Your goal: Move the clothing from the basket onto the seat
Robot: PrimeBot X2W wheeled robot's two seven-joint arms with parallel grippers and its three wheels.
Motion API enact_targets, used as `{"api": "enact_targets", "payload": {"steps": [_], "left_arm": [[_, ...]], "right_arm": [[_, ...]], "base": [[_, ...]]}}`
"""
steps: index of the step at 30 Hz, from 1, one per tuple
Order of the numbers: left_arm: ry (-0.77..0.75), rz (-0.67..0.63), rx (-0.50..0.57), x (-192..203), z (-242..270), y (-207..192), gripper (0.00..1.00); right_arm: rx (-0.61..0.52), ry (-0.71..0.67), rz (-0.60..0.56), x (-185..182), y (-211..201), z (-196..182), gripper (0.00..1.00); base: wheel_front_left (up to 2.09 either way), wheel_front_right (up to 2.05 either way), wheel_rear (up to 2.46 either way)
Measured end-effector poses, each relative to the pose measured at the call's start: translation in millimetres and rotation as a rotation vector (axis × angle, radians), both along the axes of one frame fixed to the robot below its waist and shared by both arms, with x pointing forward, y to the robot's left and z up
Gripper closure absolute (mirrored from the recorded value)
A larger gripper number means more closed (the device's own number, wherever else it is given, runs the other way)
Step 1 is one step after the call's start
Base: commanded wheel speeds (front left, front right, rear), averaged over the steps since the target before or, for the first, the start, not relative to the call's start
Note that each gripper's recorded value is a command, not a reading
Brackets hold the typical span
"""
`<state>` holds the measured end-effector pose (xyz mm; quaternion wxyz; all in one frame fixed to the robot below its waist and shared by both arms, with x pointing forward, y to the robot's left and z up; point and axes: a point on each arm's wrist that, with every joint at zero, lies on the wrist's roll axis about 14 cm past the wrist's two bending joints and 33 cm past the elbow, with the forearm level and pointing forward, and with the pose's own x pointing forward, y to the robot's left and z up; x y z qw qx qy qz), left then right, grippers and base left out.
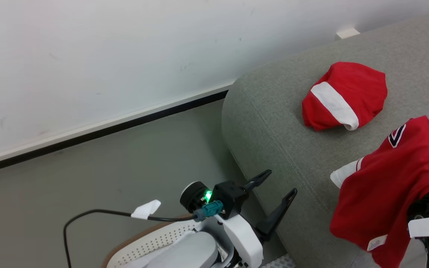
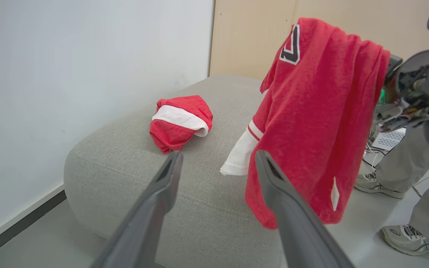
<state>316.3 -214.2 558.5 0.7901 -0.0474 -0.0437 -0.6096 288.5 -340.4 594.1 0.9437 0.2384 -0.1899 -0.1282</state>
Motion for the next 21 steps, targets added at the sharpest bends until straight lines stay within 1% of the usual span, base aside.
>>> {"api": "enact_targets", "payload": {"steps": [4, 7, 10, 14, 16, 17, 21], "left_arm": [[0.005, -0.011, 0.002, 2, -4, -3, 0.00], [0.013, -0.018, -0.001, 7, -8, -5, 0.00], [0.023, -0.020, 0.003, 15, -15, -4, 0.00], [0.037, -0.017, 0.025, 34, -30, -3, 0.00], [0.053, -0.003, 0.039, 47, -40, 1, 0.00], [0.060, 0.006, 0.043, 55, -45, 3, 0.00], [0.104, 0.048, 0.065, 82, -72, 16, 0.00]], "right_arm": [[-0.015, 0.009, -0.008, 3, -5, 3, 1.00], [-0.030, -0.005, -0.010, 16, -14, 17, 1.00], [-0.086, 0.026, -0.028, 31, -33, 26, 1.00], [-0.104, 0.002, -0.061, 61, -60, 51, 1.00], [-0.205, 0.056, -0.087, 76, -77, 58, 1.00], [-0.235, 0.072, -0.104, 83, -85, 61, 1.00], [-0.233, 0.088, -0.151, 120, -111, 65, 1.00]], "base": [[0.00, 0.00, 0.00], [0.00, 0.00, 0.00], [0.00, 0.00, 0.00], [0.00, 0.00, 0.00], [0.00, 0.00, 0.00], [0.00, 0.00, 0.00], [0.00, 0.00, 0.00]]}}
